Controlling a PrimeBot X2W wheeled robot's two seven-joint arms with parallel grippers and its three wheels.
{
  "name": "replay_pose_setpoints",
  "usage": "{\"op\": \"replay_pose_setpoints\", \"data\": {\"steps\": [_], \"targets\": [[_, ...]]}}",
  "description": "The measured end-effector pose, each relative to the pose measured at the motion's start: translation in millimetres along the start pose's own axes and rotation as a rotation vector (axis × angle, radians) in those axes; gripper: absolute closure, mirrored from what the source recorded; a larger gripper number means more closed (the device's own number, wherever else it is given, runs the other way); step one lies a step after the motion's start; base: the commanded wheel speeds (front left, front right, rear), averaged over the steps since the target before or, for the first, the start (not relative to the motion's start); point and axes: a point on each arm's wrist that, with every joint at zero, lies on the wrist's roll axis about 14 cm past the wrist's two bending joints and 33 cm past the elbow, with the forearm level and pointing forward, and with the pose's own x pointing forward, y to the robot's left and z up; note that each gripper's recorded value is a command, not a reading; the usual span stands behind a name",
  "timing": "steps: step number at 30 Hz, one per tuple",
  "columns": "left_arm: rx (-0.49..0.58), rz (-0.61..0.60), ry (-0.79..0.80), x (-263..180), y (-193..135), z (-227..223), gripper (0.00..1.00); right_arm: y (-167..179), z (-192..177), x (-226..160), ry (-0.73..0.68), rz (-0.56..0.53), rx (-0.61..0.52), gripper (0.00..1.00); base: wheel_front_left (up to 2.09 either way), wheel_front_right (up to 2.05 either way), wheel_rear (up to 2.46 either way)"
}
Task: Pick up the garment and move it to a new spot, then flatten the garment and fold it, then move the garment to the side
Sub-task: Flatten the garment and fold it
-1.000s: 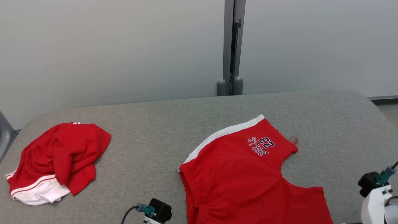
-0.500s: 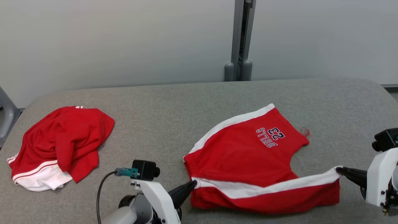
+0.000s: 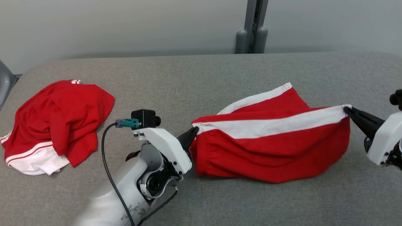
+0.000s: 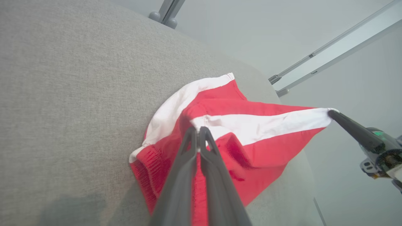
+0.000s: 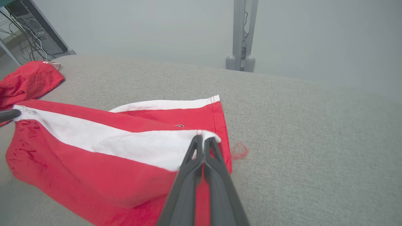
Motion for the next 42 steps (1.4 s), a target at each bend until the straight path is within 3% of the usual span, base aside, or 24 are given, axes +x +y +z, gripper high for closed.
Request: {"op": "replay_pose_setpoints", "data": {"steps": [6, 18, 42], "targets": [[0.006, 0.05, 0.015, 28.5, 13.1, 9.2, 1.0, -12.2, 13.8, 23.8, -0.064, -0.007, -0.073, 1.0, 0.0, 0.0, 0.0], [-0.018, 0.145, 0.001, 72.5, 48.6, 24.8, 1.0, -39.1, 17.1, 73.4, -0.089, -0.025, -0.112, 1.0, 0.0, 0.0, 0.0], [-0.101, 0.223, 0.012, 73.7, 82.2, 1.5, 1.0, -39.5, -8.4, 142.2, -0.028, 0.036, -0.185, 1.0, 0.0, 0.0, 0.0]]}}
